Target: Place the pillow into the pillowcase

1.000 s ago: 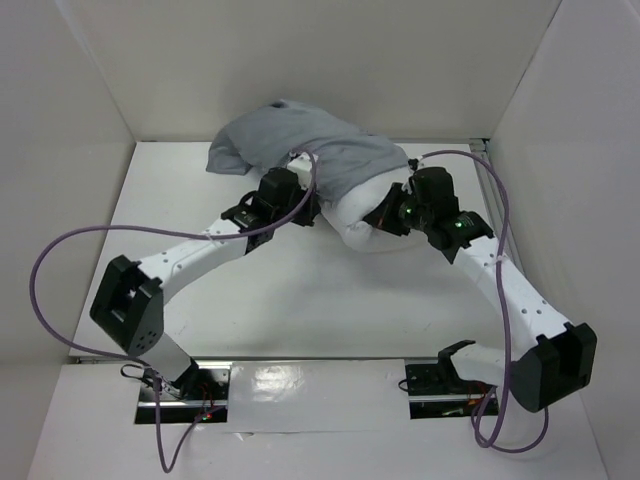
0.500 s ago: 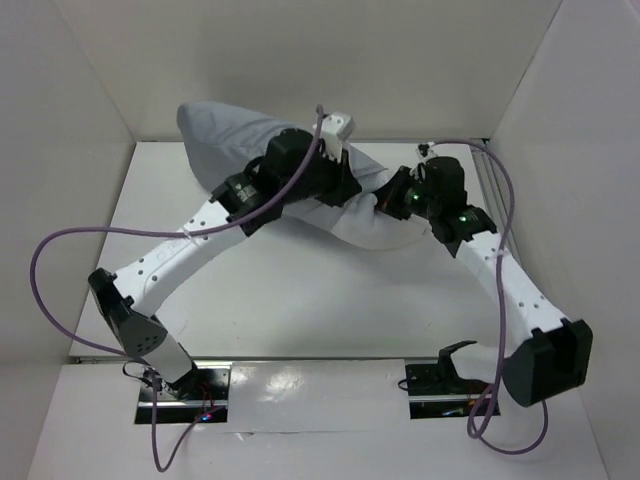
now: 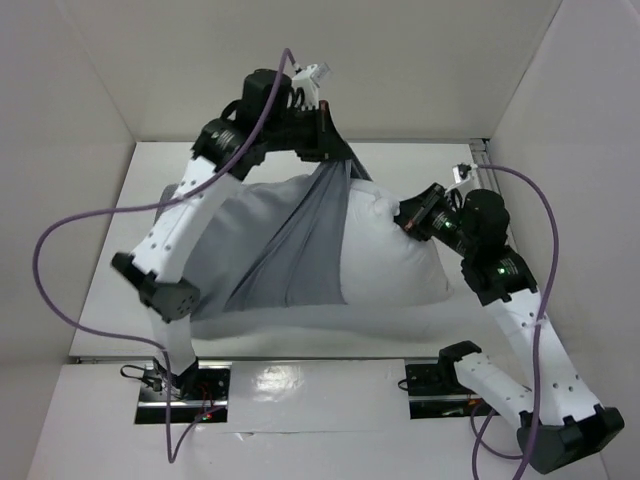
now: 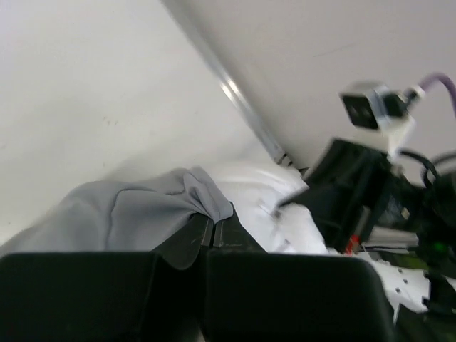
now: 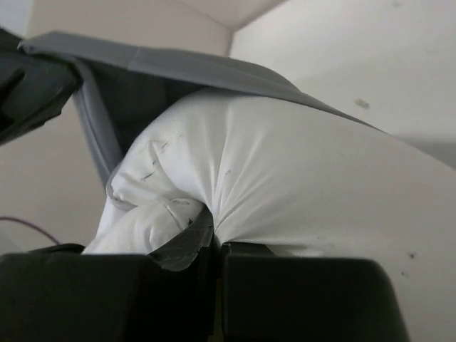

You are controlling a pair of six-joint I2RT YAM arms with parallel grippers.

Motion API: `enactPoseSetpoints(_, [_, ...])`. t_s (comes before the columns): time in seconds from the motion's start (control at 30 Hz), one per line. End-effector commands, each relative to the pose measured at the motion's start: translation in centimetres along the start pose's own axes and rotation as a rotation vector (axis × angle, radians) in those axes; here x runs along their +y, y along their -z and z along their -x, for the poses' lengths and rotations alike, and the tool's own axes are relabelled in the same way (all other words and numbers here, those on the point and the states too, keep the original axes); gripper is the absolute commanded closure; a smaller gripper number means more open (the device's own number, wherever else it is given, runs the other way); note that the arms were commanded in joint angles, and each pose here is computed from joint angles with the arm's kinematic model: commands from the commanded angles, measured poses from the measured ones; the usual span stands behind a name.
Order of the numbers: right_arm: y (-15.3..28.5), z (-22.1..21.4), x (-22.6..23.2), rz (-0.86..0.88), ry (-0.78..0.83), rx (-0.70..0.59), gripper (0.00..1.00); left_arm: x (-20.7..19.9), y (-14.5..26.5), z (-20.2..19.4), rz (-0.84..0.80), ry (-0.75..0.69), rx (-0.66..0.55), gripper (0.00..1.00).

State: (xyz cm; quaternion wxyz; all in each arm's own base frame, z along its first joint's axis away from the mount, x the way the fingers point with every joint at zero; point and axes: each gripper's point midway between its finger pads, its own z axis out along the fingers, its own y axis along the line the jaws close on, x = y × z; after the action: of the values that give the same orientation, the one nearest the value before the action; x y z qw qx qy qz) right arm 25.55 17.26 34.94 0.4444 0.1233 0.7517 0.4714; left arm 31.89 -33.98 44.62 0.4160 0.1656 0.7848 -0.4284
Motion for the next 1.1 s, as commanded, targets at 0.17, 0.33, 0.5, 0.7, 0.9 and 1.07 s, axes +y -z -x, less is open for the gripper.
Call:
enactPoseSetpoints(0.17, [-4.4, -2.4, -12.3, -0.336, -0.165, -0.007, 1.00, 12.9, -8.8, 4.0, 0.072, 0.086, -0.075, 0.64])
enactPoseSetpoints(0.33, [-6.0, -1.1, -17.9, -0.520, -0.075, 0.058, 0.16, 13.2, -5.8, 1.1, 0.213, -0.026, 0.012, 0.17])
enactPoseSetpoints(0.5, [-3.6, 2.0, -19.0, -0.589, 0.052, 0.050, 0.02, 13.1, -0.8, -5.2, 0.526, -0.194, 0.112, 0.12])
enactPoseSetpoints(0.7, [-1.3, 0.1, -18.7, -0.567, 0.100, 0.126, 0.00, 16.1, 5.0, -12.8, 0.866, -0.226, 0.152, 0.12])
enactPoseSetpoints(0.9, [-0.5, -3.4, -17.4, -0.482, 0.093, 0.230, 0.00, 18.9, 9.9, -15.7, 1.088, -0.229, 0.155, 0.12])
enactPoseSetpoints(1.07, [-1.3, -6.6, -15.7, -0.370, 0.086, 0.333, 0.00, 21.8, 10.3, -17.7, 1.207, -0.214, 0.208, 0.13])
